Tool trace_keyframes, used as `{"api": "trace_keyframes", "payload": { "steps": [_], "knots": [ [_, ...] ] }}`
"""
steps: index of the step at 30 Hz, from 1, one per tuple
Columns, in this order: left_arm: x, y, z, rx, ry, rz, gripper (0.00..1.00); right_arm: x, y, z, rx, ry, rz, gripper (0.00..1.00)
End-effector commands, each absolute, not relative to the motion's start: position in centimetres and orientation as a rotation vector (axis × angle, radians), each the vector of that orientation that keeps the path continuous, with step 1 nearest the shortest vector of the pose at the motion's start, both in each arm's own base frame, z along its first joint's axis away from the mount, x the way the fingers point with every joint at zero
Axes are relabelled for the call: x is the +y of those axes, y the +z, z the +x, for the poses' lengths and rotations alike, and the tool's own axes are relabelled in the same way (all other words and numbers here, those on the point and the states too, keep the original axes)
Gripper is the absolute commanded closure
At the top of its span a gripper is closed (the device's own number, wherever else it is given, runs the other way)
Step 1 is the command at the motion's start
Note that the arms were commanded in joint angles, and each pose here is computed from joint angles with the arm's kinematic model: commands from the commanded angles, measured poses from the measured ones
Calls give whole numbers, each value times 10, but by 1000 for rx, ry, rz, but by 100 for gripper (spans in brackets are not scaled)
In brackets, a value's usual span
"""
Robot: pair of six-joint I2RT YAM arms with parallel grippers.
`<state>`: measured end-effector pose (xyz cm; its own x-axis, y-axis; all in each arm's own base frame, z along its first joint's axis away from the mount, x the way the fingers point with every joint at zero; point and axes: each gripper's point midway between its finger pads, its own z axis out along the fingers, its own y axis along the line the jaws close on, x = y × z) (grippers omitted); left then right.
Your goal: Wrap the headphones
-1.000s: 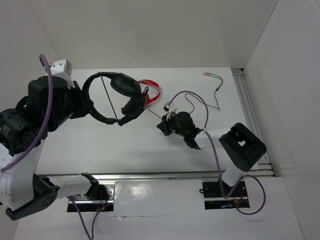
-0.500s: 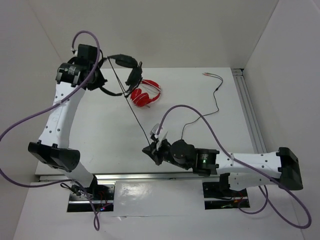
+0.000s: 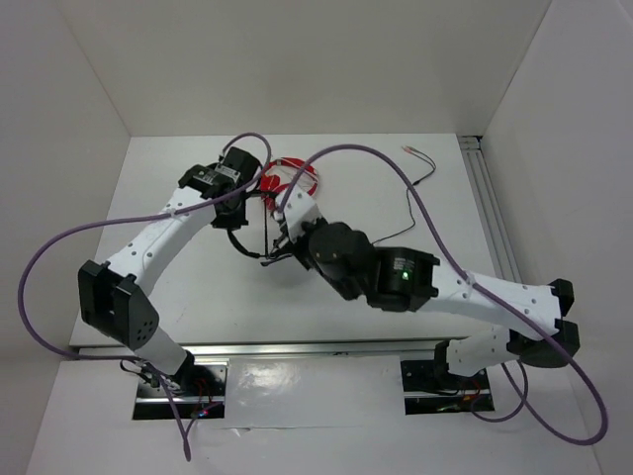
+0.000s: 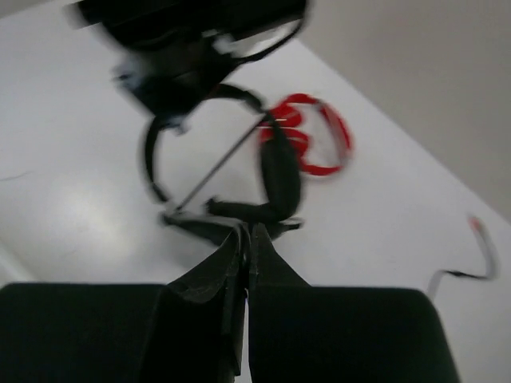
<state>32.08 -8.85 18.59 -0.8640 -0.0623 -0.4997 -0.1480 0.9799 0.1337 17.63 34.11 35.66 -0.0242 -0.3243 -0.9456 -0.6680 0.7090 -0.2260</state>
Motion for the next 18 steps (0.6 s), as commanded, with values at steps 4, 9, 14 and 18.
{"api": "trace_keyframes", "payload": {
  "steps": [4,9,14,18],
  "knots": [
    [-129,195,312,2542,137,163,100,262,401,276,1557,-293,-695,100],
    [-149,217,271,2495,16,329,100,217,419,333,1510,-362,-517,100],
    [-187,247,225,2409,-319,538,100,213,413,368,1513,-114,-494,99],
    [-195,289,202,2328,-428,596,100,212,380,398,1560,-12,-554,96]
  ]
}}
